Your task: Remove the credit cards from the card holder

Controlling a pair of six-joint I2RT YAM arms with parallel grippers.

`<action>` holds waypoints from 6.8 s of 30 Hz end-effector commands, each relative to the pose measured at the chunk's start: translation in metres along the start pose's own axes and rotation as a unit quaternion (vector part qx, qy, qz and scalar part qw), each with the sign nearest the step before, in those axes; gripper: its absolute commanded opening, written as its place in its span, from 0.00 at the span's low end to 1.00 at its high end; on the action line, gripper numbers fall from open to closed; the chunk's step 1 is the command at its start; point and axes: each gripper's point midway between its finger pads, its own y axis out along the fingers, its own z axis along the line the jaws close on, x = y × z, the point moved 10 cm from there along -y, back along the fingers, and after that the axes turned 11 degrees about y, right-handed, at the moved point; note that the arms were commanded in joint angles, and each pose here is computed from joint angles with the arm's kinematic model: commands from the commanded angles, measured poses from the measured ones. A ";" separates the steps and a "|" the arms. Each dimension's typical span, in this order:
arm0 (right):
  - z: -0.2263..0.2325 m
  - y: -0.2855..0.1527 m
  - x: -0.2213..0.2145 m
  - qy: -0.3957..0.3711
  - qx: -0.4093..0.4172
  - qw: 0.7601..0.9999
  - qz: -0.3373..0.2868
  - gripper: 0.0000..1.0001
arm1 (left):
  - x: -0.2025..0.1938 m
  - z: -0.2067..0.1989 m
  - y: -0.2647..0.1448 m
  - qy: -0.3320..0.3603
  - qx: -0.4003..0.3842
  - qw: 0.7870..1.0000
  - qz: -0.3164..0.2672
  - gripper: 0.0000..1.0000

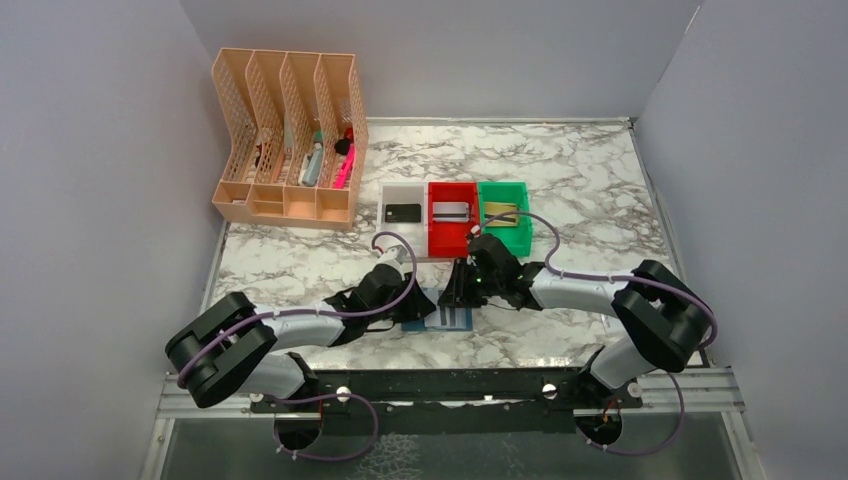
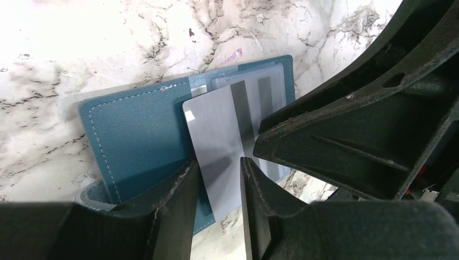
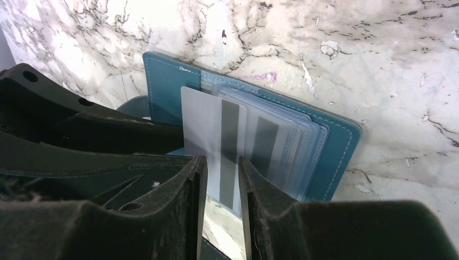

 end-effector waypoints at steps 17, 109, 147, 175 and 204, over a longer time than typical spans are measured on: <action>-0.040 0.000 -0.011 0.009 -0.107 0.994 0.002 0.34 | -0.004 0.015 -0.008 -0.020 0.060 0.998 -0.007 0.04; -0.029 -0.121 0.056 0.004 0.121 0.975 -0.184 0.87 | 0.075 -0.050 -0.053 0.095 -0.086 0.986 -0.105 0.00; -0.011 -0.087 0.042 -0.023 0.395 0.918 0.018 0.51 | 0.076 -0.056 -0.056 0.015 -0.250 0.961 -0.115 0.00; -0.006 -0.101 0.030 -0.023 0.445 0.895 0.019 0.34 | 0.080 -0.066 -0.068 0.029 -0.310 0.940 -0.137 0.00; -0.012 -0.099 0.044 -0.014 0.297 0.952 -0.073 0.01 | 0.071 -0.043 -0.060 0.015 -0.190 0.973 -0.129 0.77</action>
